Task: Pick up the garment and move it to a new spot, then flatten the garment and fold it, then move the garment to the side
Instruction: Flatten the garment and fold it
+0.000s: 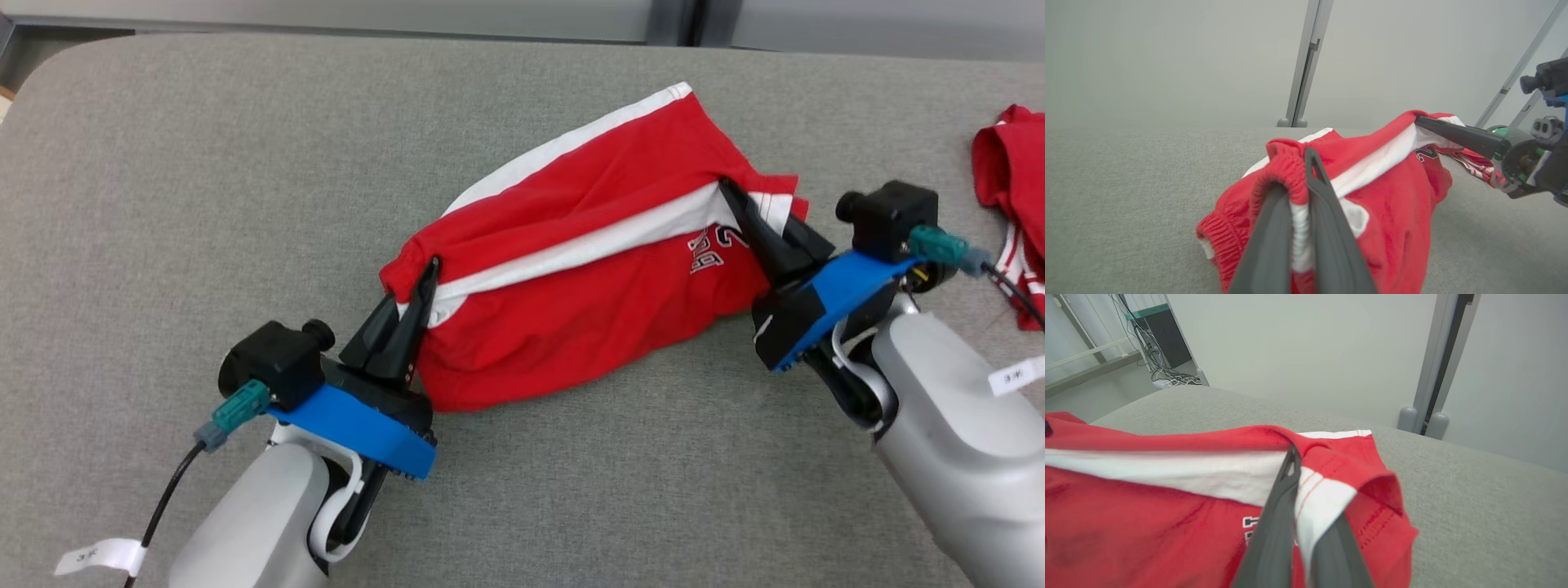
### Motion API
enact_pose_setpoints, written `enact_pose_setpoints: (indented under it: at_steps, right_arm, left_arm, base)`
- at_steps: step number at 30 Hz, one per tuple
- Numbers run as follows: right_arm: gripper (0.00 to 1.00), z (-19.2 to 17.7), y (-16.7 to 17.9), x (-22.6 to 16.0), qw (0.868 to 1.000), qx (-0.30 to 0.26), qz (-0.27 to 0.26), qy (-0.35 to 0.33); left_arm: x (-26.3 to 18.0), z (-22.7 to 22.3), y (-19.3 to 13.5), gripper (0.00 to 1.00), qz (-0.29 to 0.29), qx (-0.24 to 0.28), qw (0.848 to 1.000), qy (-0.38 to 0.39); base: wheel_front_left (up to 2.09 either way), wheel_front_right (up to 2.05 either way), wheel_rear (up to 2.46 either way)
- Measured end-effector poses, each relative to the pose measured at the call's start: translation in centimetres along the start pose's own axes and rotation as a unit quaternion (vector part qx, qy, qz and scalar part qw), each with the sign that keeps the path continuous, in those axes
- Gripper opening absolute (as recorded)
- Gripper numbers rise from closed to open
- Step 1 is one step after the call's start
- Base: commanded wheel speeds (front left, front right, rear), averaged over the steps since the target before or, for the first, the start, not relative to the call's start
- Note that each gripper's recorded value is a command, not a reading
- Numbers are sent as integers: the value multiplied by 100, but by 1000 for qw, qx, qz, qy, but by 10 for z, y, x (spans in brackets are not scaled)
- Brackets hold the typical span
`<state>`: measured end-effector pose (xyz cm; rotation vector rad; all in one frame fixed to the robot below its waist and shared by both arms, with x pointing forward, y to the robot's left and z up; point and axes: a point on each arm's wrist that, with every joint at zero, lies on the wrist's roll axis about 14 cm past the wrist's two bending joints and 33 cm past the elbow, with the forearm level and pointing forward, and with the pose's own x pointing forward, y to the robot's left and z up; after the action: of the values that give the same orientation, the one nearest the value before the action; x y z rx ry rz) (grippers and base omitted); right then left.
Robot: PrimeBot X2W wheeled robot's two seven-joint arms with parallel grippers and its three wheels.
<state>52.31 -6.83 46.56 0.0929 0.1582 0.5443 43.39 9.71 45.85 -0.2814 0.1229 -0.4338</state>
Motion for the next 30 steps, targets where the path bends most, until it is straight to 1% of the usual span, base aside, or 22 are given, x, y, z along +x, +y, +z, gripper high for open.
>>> enact_pose_setpoints:
  at_steps: [3, 10, 16, 17, 18, 19, 20, 21, 23, 26, 30]
  right_arm:
    - [0, -2, -1, 23, 1000, 2, 6, 12]
    - [0, -6, -14, 72, 999, 6, 3, 41]
    - [0, -25, -25, 99, 997, 12, -7, 77]
    - [3, -29, -25, 102, 996, 11, -7, 86]
    - [24, -32, -26, 103, 996, 11, -10, 92]
    - [100, -36, -27, 104, 995, 11, -11, 98]
    - [100, -39, -27, 104, 994, 11, -12, 104]
    - [100, -40, -27, 103, 994, 10, -13, 105]
    - [100, -37, -30, 101, 995, 2, -17, 102]
    - [100, -34, -34, 97, 995, -8, -23, 98]
    - [100, -28, -43, 90, 995, -19, -33, 93]
  left_arm:
    - [6, 0, 15, 0, 18, 0, 1000, 0]
    - [25, -2, 33, 0, 31, 3, 1000, 5]
    - [39, -11, 46, 0, 42, 3, 999, 18]
    - [40, -14, 48, 0, 43, 3, 999, 22]
    - [41, -17, 49, 0, 44, 2, 999, 27]
    - [40, -21, 51, 4, 48, -2, 998, 33]
    - [39, -24, 52, 36, 50, -1, 998, 39]
    - [40, -24, 53, 100, 52, -1, 998, 38]
    - [39, -22, 58, 100, 59, 4, 998, 37]
    - [38, -18, 56, 100, 56, 14, 998, 33]
    - [24, -24, 55, 100, 58, 23, 997, 42]
  base:
    - [0, 0, 0]
    - [0, 0, 0]
    - [0, 0, 0]
    - [0, 0, 0]
    - [0, 0, 0]
    - [0, 0, 0]
    - [0, 0, 0]
    - [0, 0, 0]
    - [0, 0, 0]
    - [0, 0, 0]
    - [0, 0, 0]
